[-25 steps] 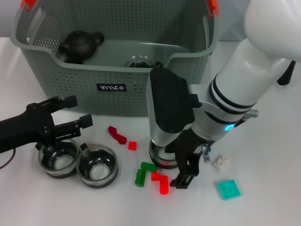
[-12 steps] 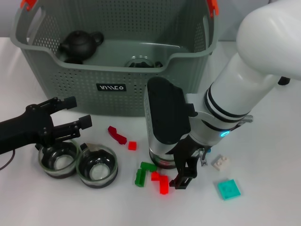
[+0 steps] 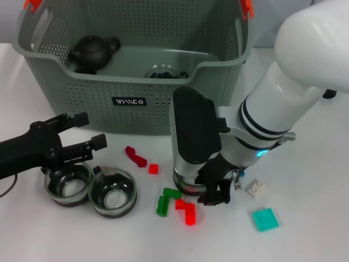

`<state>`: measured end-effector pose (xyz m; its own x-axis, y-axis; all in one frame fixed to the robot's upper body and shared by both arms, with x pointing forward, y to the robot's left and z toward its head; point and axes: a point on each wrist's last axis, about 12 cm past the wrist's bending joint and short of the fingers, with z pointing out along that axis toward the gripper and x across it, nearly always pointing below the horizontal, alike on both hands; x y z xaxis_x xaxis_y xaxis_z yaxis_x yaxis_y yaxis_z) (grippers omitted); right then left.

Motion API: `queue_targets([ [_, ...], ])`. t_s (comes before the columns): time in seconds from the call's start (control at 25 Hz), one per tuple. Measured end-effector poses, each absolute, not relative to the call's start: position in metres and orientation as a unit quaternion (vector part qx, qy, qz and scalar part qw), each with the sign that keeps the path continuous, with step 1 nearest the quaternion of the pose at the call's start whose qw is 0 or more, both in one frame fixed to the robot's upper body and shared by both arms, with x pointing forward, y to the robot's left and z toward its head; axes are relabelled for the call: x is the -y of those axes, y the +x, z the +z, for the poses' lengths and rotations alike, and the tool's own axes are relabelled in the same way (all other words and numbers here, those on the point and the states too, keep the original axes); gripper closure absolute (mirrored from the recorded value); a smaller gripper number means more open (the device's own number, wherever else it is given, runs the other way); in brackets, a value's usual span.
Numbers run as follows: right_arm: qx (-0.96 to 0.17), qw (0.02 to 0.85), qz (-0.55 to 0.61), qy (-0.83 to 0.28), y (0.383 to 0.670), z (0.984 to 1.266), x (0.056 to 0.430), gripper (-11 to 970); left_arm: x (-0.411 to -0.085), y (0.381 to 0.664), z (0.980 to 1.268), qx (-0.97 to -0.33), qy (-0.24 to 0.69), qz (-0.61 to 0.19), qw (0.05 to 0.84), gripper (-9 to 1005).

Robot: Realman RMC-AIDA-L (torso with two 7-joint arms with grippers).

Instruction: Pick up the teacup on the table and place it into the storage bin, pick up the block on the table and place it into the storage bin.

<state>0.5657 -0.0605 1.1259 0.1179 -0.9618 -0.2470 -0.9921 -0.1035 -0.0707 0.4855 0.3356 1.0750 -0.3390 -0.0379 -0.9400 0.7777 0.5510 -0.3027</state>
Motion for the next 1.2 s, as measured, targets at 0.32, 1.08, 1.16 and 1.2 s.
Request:
queue_targets([
  [0.32, -0.663, 0.110, 0.071, -0.738, 0.566, 1.127, 0.060, 689, -0.335, 0.485, 1.075, -0.715, 0.260, -0.397, 0.513, 155],
  [1.08, -0.657, 0.202, 0.220, -0.692, 0.564, 1.199, 0.103, 904, -0.336, 0.486, 1.075, -0.714, 0.259, -0.397, 0.515, 155],
  [1.16, -0.648, 0.221, 0.273, -0.676, 0.562, 1.216, 0.127, 904, -0.336, 0.485, 1.075, -0.714, 0.259, -0.398, 0.515, 155],
  [1.2, -0.645, 0.231, 0.295, -0.666, 0.562, 1.223, 0.138, 905, -0.335, 0.486, 1.076, -0.714, 0.259, -0.398, 0.515, 154],
])
